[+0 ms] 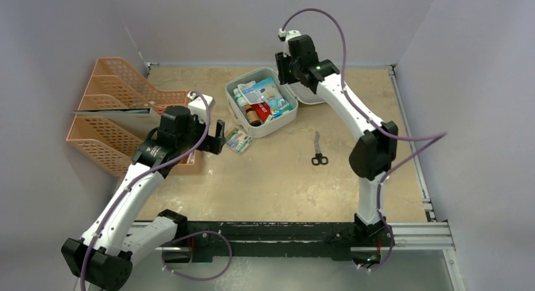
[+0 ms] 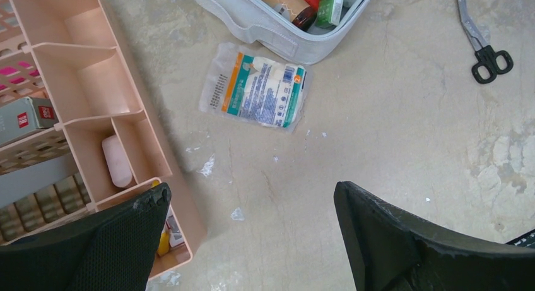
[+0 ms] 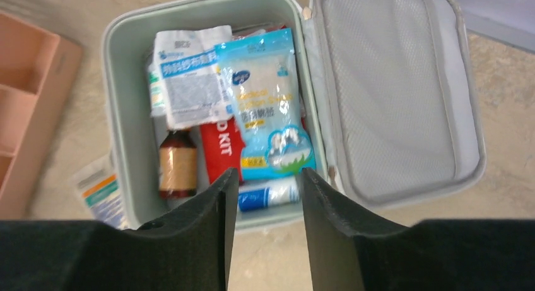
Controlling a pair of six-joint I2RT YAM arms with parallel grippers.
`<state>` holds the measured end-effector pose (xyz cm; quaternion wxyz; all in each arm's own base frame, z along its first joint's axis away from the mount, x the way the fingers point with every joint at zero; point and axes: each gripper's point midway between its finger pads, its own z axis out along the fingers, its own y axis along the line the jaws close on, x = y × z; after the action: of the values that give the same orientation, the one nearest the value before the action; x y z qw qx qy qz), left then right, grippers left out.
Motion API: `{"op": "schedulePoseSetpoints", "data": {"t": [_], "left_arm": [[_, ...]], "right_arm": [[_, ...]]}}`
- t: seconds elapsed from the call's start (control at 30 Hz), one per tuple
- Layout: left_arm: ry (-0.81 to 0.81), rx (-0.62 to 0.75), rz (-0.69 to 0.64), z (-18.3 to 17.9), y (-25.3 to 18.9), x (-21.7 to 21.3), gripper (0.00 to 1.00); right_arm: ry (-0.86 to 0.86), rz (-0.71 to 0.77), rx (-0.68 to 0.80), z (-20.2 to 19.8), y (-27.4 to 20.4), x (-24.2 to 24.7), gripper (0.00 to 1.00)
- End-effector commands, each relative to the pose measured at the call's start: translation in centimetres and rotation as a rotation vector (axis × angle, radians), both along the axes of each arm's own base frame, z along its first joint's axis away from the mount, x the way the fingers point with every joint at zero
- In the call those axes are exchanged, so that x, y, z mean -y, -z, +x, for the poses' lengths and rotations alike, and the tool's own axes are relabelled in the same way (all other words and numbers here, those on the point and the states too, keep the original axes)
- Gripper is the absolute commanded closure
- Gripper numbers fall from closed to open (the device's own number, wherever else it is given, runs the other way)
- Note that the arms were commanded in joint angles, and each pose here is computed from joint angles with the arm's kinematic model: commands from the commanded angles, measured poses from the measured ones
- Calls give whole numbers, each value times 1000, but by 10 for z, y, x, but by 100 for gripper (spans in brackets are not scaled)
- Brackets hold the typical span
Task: Organize the medicine kit
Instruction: Place the medical item at the medicine box, then adjust the medical item at the center of the board.
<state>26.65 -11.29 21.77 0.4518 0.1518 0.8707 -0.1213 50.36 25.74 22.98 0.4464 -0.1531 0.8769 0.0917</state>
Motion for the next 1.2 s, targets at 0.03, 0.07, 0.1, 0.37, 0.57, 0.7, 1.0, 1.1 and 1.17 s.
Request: {"op": "schedulePoseSetpoints", "data": {"t": [0.03, 0.07, 0.1, 0.37, 0.57, 0.7, 1.0, 1.1, 1.17], "left_arm": [[-10, -66, 20, 16, 7, 4, 2], [-8, -89, 20, 19, 9, 7, 3], [1, -113, 19, 22, 12, 10, 5], [-42, -183, 27, 67, 30, 24, 21], [-102, -196, 32, 103, 46, 30, 37], [-144, -187, -1, 121, 54, 36, 50], [-198, -240, -109, 129, 96, 50, 58], [-221, -262, -122, 125, 107, 49, 62], [-231, -263, -128, 123, 112, 48, 63]], "right_arm": [[18, 108, -21, -48, -34, 14, 48], [9, 116, -21, -58, -35, 17, 43], [4, 130, -17, -67, -39, 19, 39], [-15, 259, 50, -136, -75, 43, 1], [-37, 337, 90, -172, -89, 53, 1], [-45, 347, 99, -189, -93, 61, 1], [-84, 376, 114, -209, -100, 64, 1], [-85, 386, 123, -211, -104, 64, 1], [-72, 388, 133, -211, -106, 67, 1]]}}
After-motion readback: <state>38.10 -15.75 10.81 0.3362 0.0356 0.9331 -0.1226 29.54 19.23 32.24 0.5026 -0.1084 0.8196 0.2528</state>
